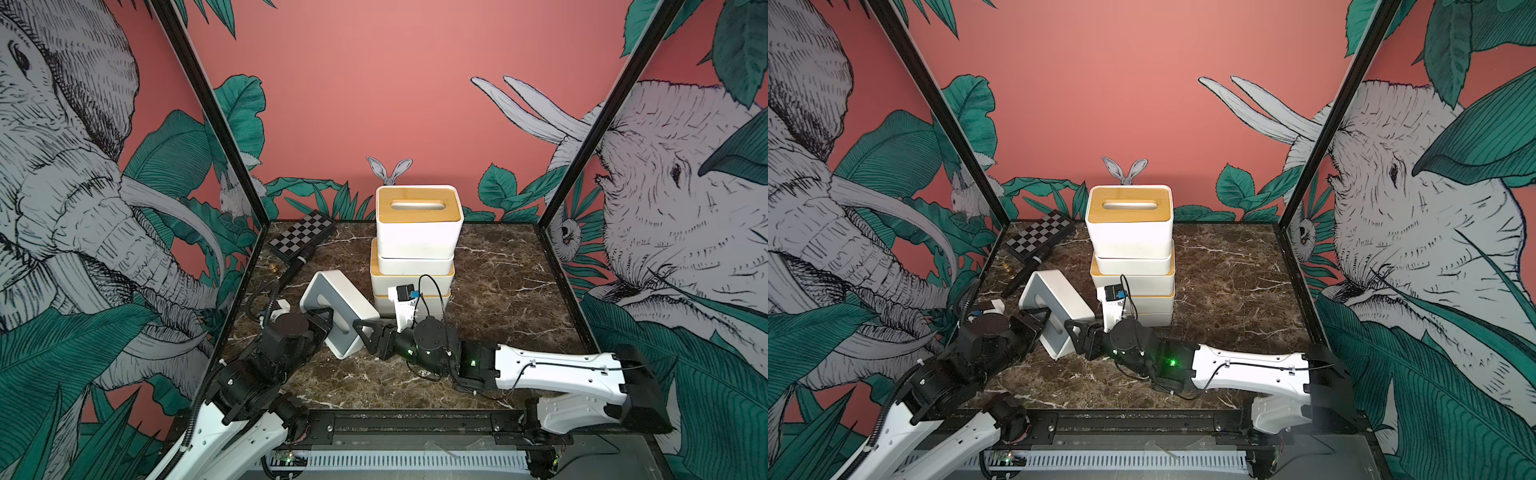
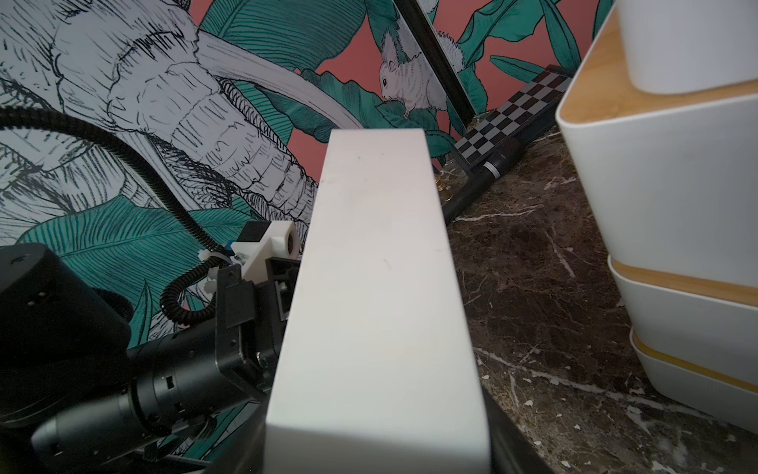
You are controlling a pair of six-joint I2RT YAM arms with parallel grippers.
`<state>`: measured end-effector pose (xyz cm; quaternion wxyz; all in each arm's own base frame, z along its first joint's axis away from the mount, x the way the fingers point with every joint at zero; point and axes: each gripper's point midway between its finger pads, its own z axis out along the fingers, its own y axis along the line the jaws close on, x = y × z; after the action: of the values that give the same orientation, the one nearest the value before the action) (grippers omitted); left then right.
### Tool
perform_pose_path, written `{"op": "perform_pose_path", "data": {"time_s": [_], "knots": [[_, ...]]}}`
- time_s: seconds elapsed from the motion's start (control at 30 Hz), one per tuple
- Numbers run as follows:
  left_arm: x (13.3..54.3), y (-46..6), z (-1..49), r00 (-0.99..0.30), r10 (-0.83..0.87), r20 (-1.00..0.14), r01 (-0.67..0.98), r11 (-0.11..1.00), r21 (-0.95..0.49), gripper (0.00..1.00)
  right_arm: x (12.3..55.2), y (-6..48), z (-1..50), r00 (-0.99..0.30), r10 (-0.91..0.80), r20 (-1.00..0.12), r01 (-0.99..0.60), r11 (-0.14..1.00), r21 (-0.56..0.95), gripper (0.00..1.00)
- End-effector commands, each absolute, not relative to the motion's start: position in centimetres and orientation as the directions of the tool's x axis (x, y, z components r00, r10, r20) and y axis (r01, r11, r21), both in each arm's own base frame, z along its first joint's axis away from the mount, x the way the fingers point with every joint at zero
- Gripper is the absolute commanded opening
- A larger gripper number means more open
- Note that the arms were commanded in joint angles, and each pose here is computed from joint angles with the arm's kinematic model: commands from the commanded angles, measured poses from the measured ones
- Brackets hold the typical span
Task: Stack the tissue boxes
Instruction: Pick up the tissue box from the center of the board.
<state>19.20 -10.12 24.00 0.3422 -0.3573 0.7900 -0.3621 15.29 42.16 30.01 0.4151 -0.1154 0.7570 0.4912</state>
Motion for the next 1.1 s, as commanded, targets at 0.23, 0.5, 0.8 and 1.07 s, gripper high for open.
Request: {"op": "perform_pose_path", "data": {"time_s": [0.23,0.5,0.8,1.07], "knots": [[19.2,-9.4,26.1,-0.469,-0.827,-0.309,-0.241,0.456,-0.857,0.62,15.5,40.4,33.4,-0.593,0.327,-0.736,-0.578,0.464,0.672,0.48],[18.6,-8.5,28.2,-0.459,-0.796,-0.393,-0.163,0.511,-0.844,0.83,15.5,39.3,34.7,-0.569,0.338,-0.75,-0.589,0.469,0.658,0.44],[15.8,-3.0,37.8,-0.321,-0.6,-0.733,-0.008,0.776,-0.631,1.0,14.2,37.4,38.5,-0.573,0.316,-0.757,-0.626,0.427,0.652,0.44],[12.9,1.7,42.8,-0.159,-0.536,-0.829,0.013,0.839,-0.544,0.99,12.8,34.1,43.8,-0.542,0.25,-0.803,-0.681,0.429,0.593,0.43]]}}
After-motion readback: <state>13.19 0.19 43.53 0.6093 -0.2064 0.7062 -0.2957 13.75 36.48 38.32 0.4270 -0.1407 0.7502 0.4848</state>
